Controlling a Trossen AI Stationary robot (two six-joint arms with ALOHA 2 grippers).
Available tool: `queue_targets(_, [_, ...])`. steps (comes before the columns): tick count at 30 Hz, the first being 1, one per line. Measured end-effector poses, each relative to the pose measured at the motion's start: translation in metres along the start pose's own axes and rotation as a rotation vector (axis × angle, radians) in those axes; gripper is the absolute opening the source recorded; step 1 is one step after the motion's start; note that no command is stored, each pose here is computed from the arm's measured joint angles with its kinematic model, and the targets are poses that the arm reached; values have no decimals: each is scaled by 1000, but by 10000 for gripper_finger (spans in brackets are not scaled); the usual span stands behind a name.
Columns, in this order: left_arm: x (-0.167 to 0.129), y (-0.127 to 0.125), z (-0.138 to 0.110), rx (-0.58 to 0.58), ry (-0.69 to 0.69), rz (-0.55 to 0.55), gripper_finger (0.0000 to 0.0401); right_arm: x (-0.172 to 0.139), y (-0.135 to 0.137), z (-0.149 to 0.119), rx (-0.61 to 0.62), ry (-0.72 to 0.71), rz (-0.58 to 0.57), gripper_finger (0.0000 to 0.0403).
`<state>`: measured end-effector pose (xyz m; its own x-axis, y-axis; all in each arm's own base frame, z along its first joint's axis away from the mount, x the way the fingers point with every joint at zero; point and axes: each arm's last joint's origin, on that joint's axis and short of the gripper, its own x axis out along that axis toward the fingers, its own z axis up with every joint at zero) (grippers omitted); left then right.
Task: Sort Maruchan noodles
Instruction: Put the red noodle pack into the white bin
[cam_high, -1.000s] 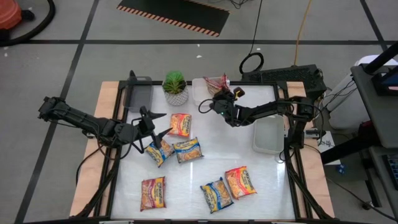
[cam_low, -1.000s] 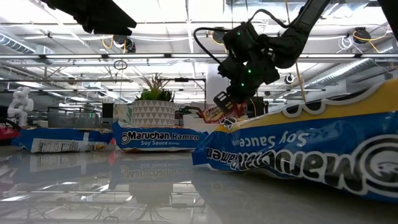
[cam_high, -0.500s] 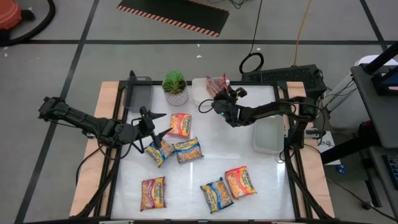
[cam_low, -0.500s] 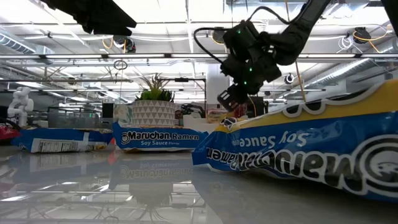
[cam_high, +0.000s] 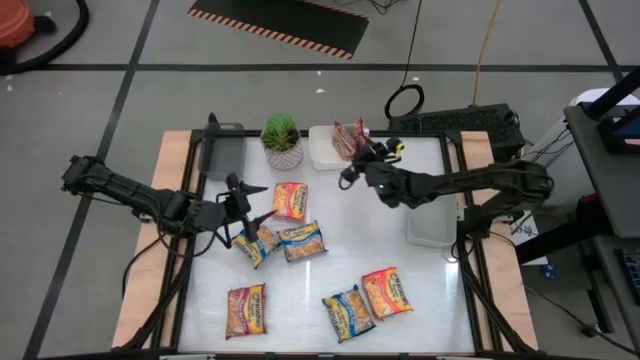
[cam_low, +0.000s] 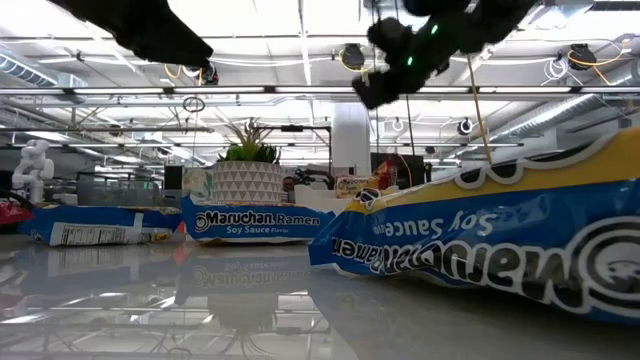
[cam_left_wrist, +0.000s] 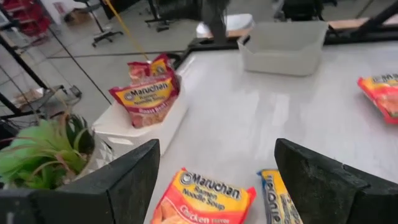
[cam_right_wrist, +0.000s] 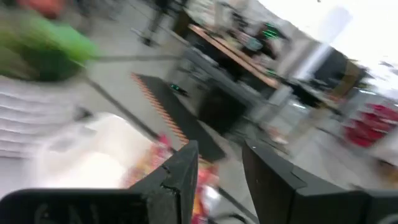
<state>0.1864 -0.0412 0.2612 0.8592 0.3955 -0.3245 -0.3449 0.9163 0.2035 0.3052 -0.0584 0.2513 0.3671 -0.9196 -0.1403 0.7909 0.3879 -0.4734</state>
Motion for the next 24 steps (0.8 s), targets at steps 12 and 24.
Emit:
queue_targets(12, [-7, -12, -2, -118, 20, -174, 321, -46, -10, 10, 243, 12, 557, 121])
queue_targets(24, [-21, -60, -17, -272, 112, -344, 321, -92, 12, 1, 279, 95, 718, 121])
